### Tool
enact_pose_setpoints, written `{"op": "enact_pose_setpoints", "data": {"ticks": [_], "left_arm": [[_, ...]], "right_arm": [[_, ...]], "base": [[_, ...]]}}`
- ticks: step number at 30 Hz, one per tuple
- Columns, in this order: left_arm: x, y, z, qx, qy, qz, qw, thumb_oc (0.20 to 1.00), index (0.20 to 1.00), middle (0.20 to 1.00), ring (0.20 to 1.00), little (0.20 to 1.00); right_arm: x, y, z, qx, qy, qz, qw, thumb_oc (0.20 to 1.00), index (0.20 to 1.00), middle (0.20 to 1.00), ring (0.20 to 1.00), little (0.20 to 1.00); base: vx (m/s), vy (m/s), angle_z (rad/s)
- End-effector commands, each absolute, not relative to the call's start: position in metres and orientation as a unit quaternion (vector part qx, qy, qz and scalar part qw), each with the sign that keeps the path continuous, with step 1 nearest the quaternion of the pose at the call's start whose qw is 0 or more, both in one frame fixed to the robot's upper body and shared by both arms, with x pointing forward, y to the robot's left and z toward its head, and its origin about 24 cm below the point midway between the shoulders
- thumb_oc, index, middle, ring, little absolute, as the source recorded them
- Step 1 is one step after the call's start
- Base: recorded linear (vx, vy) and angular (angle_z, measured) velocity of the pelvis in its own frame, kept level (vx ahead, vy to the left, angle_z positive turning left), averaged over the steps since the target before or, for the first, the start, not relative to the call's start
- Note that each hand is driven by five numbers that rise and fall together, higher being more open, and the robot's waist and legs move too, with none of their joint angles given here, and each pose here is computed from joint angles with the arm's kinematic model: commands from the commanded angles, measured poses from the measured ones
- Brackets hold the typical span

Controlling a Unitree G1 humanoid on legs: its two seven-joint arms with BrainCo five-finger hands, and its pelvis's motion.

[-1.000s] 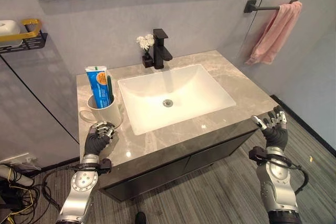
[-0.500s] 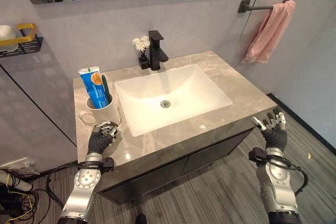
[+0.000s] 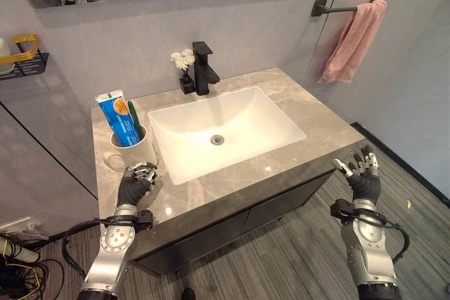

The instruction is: Put brush and paste in cup on sink, flatten towel.

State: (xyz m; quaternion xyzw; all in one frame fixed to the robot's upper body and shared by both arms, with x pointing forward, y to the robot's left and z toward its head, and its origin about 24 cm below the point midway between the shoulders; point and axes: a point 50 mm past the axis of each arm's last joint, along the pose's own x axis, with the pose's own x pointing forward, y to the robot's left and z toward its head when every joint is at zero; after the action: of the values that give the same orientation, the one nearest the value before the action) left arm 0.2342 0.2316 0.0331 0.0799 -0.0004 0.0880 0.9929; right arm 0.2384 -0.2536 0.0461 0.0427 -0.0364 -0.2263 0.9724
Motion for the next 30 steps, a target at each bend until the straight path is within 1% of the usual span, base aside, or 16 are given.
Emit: {"op": "enact_pose_setpoints", "data": {"ticks": [1,14,30], "left_arm": [[0.255,0.255,0.054,0.094,-0.037,0.137,0.985,0.2,0.2,0.2,0.2,0.2],[0.26,0.271,0.058,0.105,-0.036,0.172,0.979,0.2,0.2,0.2,0.2,0.2],[0.273,0.274,0.072,0.108,-0.054,0.171,0.978,0.2,0.2,0.2,0.2,0.2]], "right_arm": [[0.248,-0.26,0.077,0.053,-0.109,-0.232,0.965,1.0,1.0,1.0,1.0,1.0],[0.249,-0.257,0.074,0.051,-0.103,-0.222,0.968,1.0,1.0,1.0,1.0,1.0],[0.251,-0.257,0.074,0.049,-0.1,-0.214,0.97,1.0,1.0,1.0,1.0,1.0]], "base": [[0.0,0.0,0.0],[0.01,0.002,0.0],[0.0,0.0,0.0]]}}
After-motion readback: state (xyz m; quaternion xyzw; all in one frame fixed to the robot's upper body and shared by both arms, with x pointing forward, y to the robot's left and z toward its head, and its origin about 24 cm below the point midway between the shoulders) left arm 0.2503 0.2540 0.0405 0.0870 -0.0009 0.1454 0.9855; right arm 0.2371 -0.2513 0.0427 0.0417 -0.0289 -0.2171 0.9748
